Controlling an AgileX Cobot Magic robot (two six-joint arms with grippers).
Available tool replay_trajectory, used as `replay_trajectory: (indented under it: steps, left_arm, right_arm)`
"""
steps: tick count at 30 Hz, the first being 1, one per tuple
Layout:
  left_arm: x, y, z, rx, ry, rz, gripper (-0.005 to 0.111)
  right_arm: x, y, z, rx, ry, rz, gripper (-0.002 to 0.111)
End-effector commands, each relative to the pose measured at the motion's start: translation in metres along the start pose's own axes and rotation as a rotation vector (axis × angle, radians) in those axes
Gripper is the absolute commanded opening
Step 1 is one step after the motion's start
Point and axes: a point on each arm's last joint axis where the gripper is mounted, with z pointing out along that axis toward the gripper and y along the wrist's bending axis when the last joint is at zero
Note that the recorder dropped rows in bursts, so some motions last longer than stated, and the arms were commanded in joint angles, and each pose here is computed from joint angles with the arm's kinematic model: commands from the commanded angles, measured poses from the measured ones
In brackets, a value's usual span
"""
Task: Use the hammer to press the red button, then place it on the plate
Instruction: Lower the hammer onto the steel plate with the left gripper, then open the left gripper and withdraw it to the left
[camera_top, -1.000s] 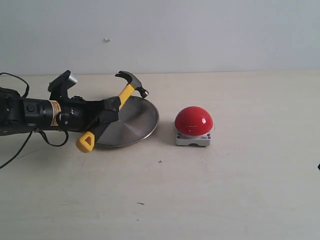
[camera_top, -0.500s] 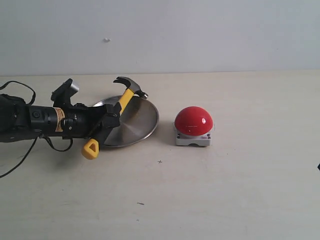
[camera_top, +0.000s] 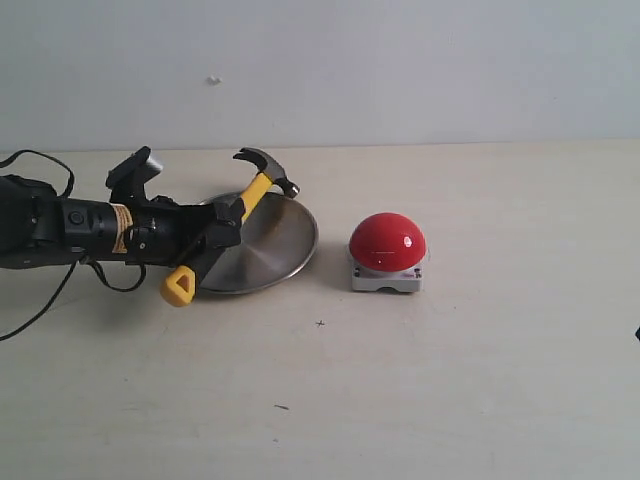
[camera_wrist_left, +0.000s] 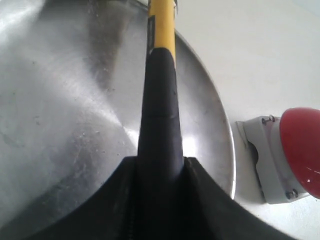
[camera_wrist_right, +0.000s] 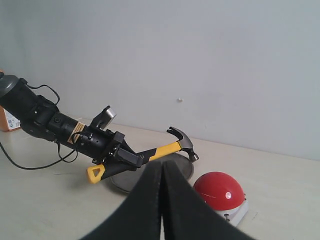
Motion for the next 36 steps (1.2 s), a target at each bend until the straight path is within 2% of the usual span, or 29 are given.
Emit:
replay_trajectory:
  steps: [1, 7, 11, 14, 17, 19, 21, 24, 27, 31, 36]
  left_arm:
    - [-0.001, -0.005, 0.0, 0.028, 0.02, 0.02, 0.033]
    - [0.0, -0.005, 0.0, 0.024, 0.029, 0.029, 0.047]
    - [-0.004, 0.002, -0.003, -0.043, 0.019, 0.04, 0.055]
    - [-0.01, 0.005, -0.009, -0.103, 0.007, 0.066, 0.057]
    - [-0.017, -0.001, -0.017, -0.119, -0.013, 0.098, 0.056]
    - [-0.025, -0.01, -0.025, -0.108, -0.037, 0.126, 0.053]
    - [-0.031, -0.019, -0.033, -0.098, -0.057, 0.156, 0.045]
    - [-0.04, -0.036, -0.053, -0.082, -0.095, 0.208, 0.026]
    - [-0.04, -0.051, -0.078, -0.075, -0.132, 0.236, 0.0]
    - [-0.031, -0.061, -0.113, -0.157, -0.184, 0.232, 0.0]
    - [-0.004, -0.073, -0.163, -0.218, -0.238, 0.264, 0.0]
  right_arm:
    - [0.002, 0.0, 0.0, -0.002, 0.003, -0.001, 0.0]
    - [0.002, 0.0, 0.0, -0.002, 0.003, -0.001, 0.0]
    - [0.002, 0.0, 0.0, -0.002, 0.003, -0.001, 0.0]
    - [0.002, 0.0, 0.0, -0.002, 0.003, -0.001, 0.0]
    - [0.002, 0.0, 0.0, -0.002, 0.003, -0.001, 0.0]
    - [0.002, 0.0, 0.0, -0.002, 0.003, -0.001, 0.0]
    - [0.002, 0.0, 0.0, -0.002, 0.003, -0.001, 0.0]
    - [0.002, 0.0, 0.0, -0.002, 0.003, -0.001, 0.0]
    - [0.002, 0.0, 0.0, -0.002, 0.003, -0.001, 0.0]
    - [0.002, 0.0, 0.0, -0.002, 0.003, -0.001, 0.0]
    - [0.002, 0.0, 0.0, -0.002, 0.003, -0.001, 0.0]
